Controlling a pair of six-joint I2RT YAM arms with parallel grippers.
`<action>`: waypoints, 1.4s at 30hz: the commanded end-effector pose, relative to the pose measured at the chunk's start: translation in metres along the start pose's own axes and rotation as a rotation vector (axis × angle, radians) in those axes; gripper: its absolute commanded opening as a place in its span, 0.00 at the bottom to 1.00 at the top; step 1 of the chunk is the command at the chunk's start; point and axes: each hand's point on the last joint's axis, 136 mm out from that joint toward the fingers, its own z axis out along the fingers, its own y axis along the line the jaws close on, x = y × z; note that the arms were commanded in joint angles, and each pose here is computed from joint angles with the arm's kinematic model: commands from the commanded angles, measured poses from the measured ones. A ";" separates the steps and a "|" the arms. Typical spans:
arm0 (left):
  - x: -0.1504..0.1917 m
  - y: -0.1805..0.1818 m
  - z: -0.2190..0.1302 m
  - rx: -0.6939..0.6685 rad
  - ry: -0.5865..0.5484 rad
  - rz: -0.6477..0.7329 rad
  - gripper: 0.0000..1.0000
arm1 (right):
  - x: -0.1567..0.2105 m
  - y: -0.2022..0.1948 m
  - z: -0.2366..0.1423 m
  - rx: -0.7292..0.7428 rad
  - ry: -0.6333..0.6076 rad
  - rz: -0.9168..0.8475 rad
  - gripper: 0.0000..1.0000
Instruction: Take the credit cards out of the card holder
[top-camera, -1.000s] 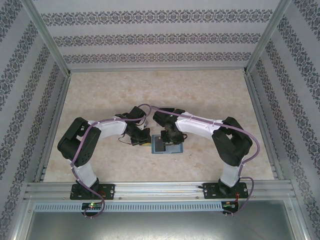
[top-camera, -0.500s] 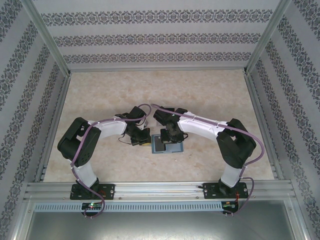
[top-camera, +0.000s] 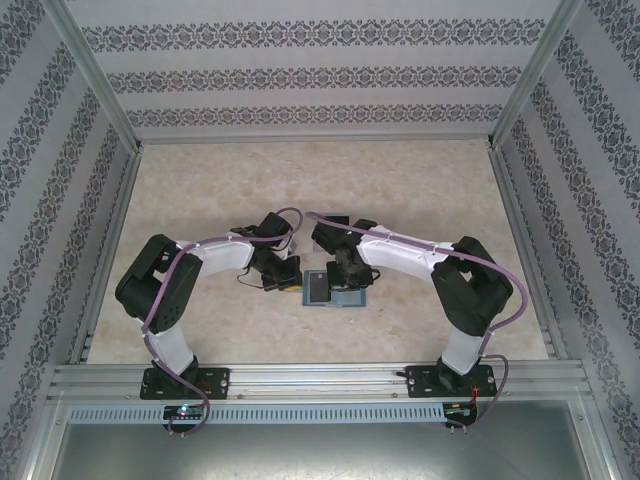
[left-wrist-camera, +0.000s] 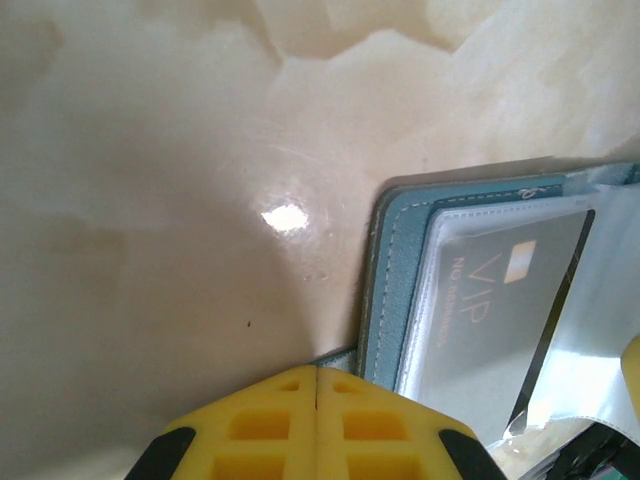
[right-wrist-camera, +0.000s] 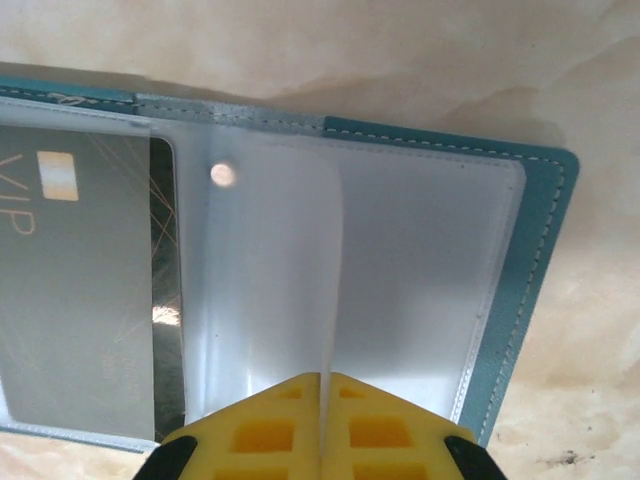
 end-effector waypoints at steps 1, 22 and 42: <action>0.007 0.017 0.003 -0.067 0.042 -0.021 0.01 | 0.004 -0.021 0.006 0.081 0.007 -0.008 0.08; 0.008 0.013 -0.001 -0.059 0.039 -0.022 0.01 | 0.009 -0.052 0.019 0.221 0.025 -0.004 0.30; 0.000 -0.011 -0.019 -0.033 -0.011 0.018 0.01 | -0.005 -0.028 -0.018 0.043 -0.059 0.030 0.31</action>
